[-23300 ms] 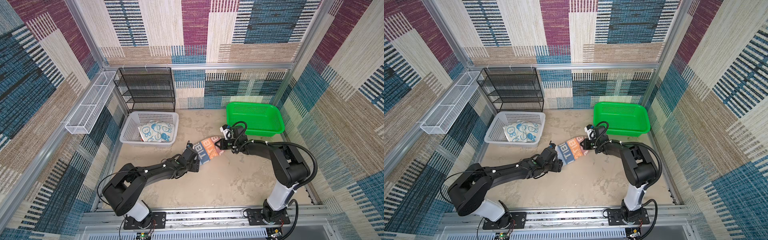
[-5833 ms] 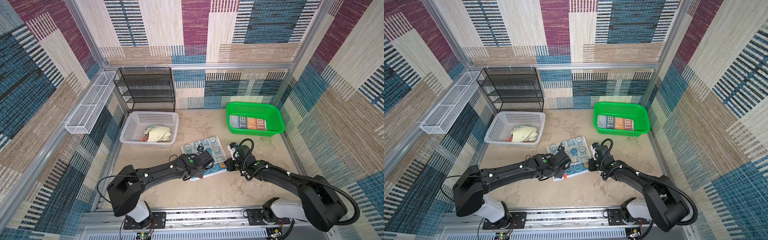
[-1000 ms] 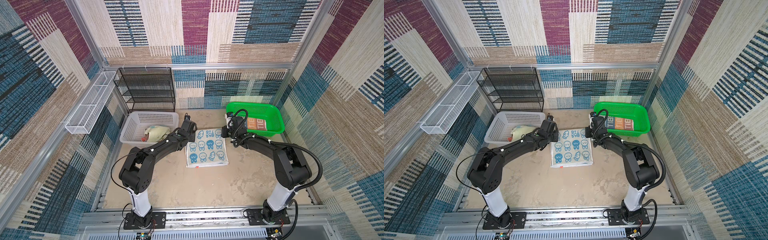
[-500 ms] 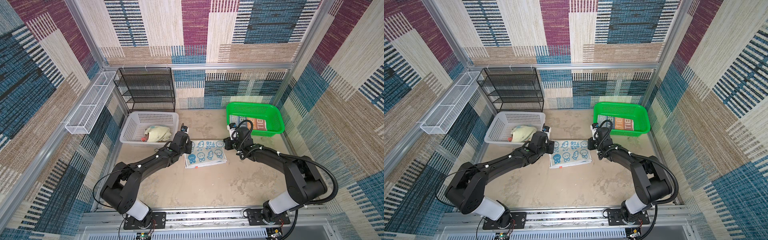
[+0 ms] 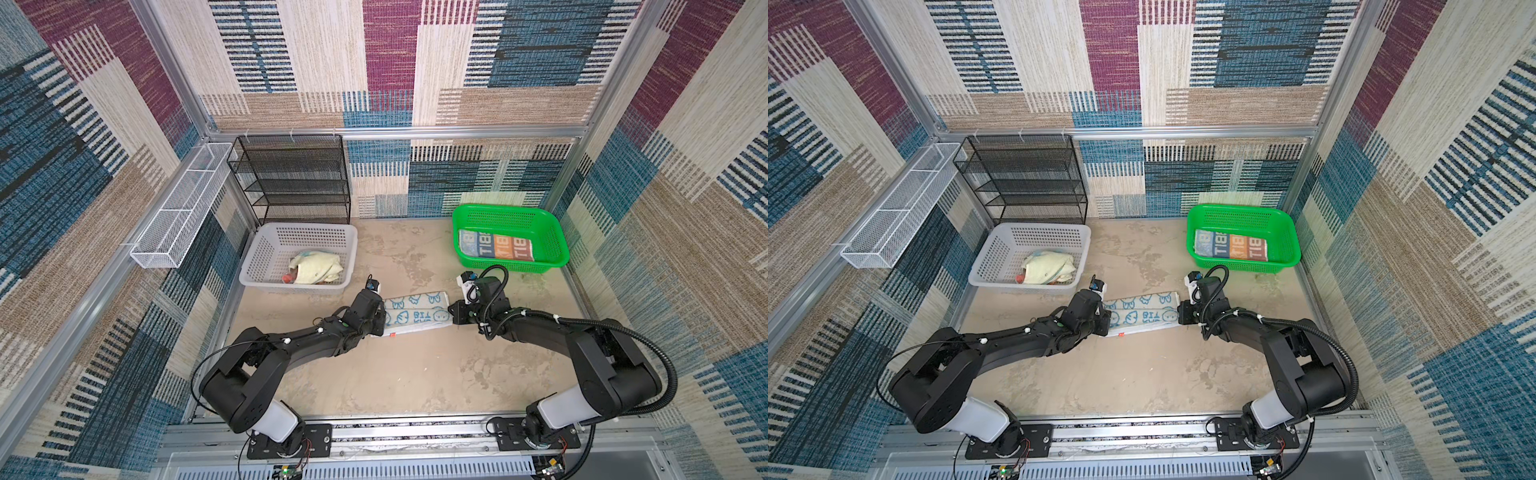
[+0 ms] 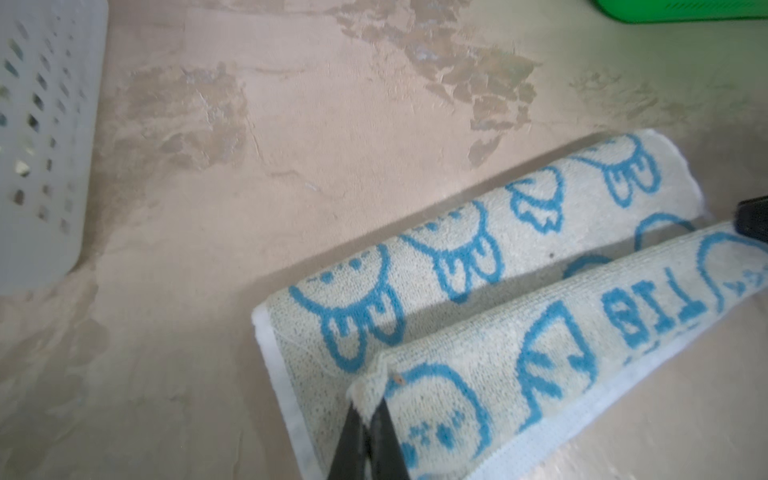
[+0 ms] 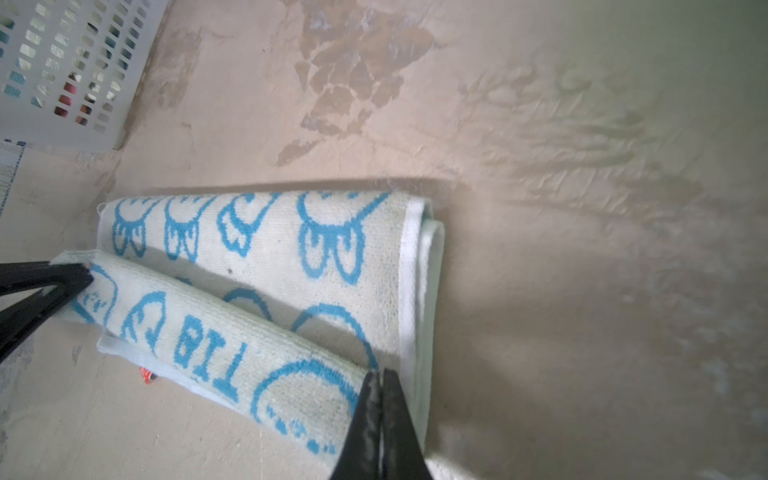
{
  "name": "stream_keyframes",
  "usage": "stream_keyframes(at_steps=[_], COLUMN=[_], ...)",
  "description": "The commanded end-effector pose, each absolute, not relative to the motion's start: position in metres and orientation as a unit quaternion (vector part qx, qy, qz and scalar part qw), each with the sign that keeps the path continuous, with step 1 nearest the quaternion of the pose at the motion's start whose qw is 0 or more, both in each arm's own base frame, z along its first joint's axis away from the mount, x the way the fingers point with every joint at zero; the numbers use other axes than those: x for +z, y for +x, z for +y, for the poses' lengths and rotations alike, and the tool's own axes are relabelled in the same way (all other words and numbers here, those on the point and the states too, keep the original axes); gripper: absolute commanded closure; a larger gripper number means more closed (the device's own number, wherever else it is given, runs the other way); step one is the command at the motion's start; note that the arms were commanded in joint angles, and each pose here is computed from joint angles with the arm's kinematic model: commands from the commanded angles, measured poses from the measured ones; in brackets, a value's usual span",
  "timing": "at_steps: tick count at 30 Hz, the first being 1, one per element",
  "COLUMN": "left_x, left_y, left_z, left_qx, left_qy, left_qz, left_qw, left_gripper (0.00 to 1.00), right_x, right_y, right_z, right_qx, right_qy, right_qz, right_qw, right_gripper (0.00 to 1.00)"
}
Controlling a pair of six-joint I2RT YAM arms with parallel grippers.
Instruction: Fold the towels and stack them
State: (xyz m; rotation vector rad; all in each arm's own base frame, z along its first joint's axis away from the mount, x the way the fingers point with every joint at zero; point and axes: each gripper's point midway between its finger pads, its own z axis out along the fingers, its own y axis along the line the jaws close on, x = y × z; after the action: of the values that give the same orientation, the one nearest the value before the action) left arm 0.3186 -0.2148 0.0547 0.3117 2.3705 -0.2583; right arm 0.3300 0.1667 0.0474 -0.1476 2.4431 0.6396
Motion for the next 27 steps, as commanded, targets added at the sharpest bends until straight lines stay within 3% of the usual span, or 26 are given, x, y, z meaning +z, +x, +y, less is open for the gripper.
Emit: stream_keyframes(at_steps=[1, 6, 9, 27], left_x=[0.057, 0.065, 0.071, 0.122], left_y=[0.321, 0.309, 0.301, 0.277], left_z=[-0.209, -0.205, -0.201, -0.166], left_qx=[-0.086, -0.086, -0.084, -0.075], left_qy=[0.086, 0.089, 0.090, 0.047], left_qz=[0.914, 0.906, 0.901, 0.867], left_qw=[0.386, 0.404, 0.416, 0.490], left_gripper=[1.00, 0.66, 0.56, 0.47], right_x=[0.053, 0.055, 0.053, 0.098], right_y=[0.331, 0.325, 0.319, 0.323], right_z=[0.169, 0.167, 0.164, 0.153], right_qx=[0.254, 0.254, 0.251, 0.235], right_qy=[-0.045, -0.045, -0.040, -0.031], right_qz=[0.914, 0.916, 0.919, 0.902], right_qw=[0.313, 0.308, 0.300, 0.362], right_gripper=[1.00, 0.90, 0.85, 0.46])
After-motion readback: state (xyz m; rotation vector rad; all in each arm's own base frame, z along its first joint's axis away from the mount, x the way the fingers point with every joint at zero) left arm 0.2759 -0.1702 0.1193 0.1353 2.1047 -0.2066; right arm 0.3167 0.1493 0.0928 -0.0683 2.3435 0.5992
